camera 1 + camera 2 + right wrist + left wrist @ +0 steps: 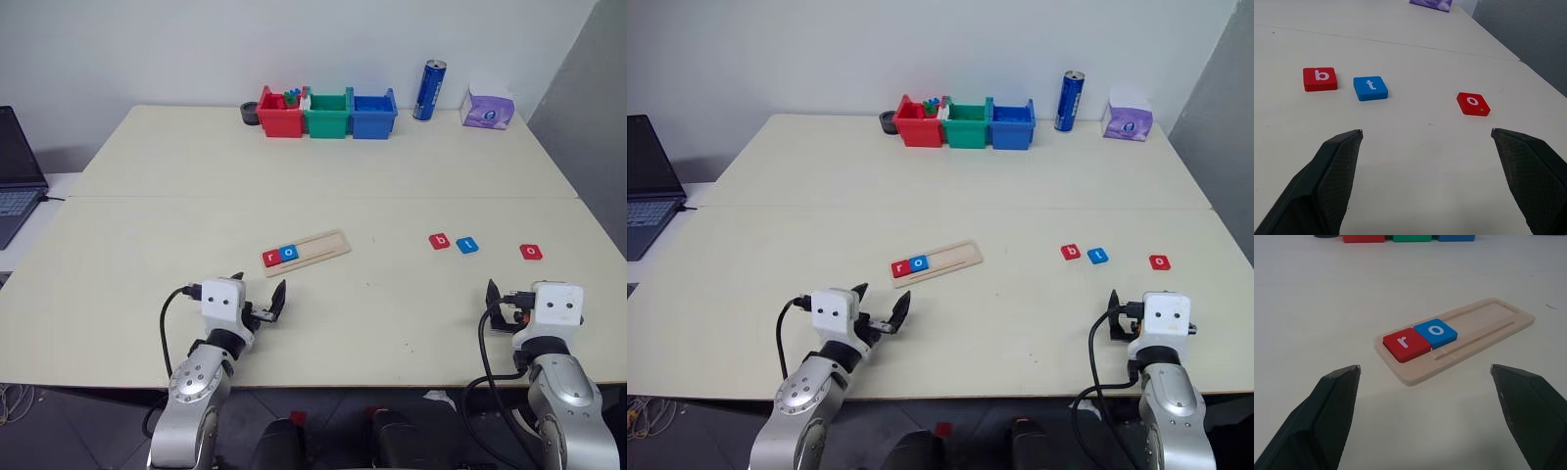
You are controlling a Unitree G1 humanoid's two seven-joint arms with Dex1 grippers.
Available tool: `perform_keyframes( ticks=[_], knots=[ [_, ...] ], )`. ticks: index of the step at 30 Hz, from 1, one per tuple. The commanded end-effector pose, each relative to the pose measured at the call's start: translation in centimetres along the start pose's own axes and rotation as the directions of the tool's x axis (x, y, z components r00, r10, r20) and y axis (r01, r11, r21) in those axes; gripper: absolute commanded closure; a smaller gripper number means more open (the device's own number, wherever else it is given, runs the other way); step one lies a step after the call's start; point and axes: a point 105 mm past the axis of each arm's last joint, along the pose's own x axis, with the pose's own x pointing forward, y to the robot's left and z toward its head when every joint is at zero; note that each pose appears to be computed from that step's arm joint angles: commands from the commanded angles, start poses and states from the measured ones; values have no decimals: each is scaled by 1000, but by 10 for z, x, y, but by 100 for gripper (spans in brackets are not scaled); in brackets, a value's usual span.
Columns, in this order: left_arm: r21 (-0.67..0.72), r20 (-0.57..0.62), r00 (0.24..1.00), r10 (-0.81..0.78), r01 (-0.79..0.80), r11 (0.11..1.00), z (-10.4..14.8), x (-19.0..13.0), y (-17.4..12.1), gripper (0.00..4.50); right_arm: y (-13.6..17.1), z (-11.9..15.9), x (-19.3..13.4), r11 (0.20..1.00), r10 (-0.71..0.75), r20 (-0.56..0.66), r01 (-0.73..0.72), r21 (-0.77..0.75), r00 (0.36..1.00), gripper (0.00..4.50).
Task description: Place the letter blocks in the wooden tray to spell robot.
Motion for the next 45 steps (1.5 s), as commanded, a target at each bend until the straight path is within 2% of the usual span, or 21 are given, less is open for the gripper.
perform_keyframes(
  ticks=[1, 8, 10, 12, 15, 17, 20, 21, 25, 34, 45],
  knots=[
    [11, 49, 999, -16, 15, 1000, 12, 1, -2, 0, -3, 11, 0, 1000, -1, 44, 2, -22, 999, 2],
    [17, 56, 998, -42, 41, 999, 16, 5, -3, 0, -1, 19, 4, 998, 46, 67, -44, -39, 997, 2],
    [31, 59, 994, -96, 94, 995, 22, 8, -3, 0, 6, 27, 6, 992, 122, 82, -119, -38, 989, 2],
    [34, 54, 976, -209, 208, 978, 30, 11, -7, 0, 19, 35, 5, 967, 256, 88, -253, -41, 963, 2],
    [31, 73, 933, -353, 352, 935, 50, 18, -5, 0, 36, 49, 3, 885, 465, 88, -464, -41, 881, 2],
    [80, 58, 912, -406, 401, 913, 59, 24, 2, 0, 47, 60, 0, 800, 599, 88, -598, -46, 796, 2],
    [136, 12, 871, -491, 485, 864, 69, 33, 13, 0, 68, 80, -14, 589, 806, 84, -808, -19, 586, 2],
    [144, 0, 860, -510, 505, 851, 70, 34, 14, 0, 71, 84, -17, 540, 839, 80, -841, -12, 538, 2],
    [172, -44, 828, -558, 557, 812, 70, 39, 20, 0, 78, 93, -18, 454, 889, 66, -891, -16, 453, 2],
    [194, -119, 796, -593, 605, 773, 59, 49, 43, 0, 87, 98, -13, 446, 894, 68, -894, -37, 443, 2],
    [128, -246, 674, -697, 735, 665, 39, 74, 47, 0, 101, 105, -20, 422, 904, 95, -906, -30, 418, 2]
  ],
)
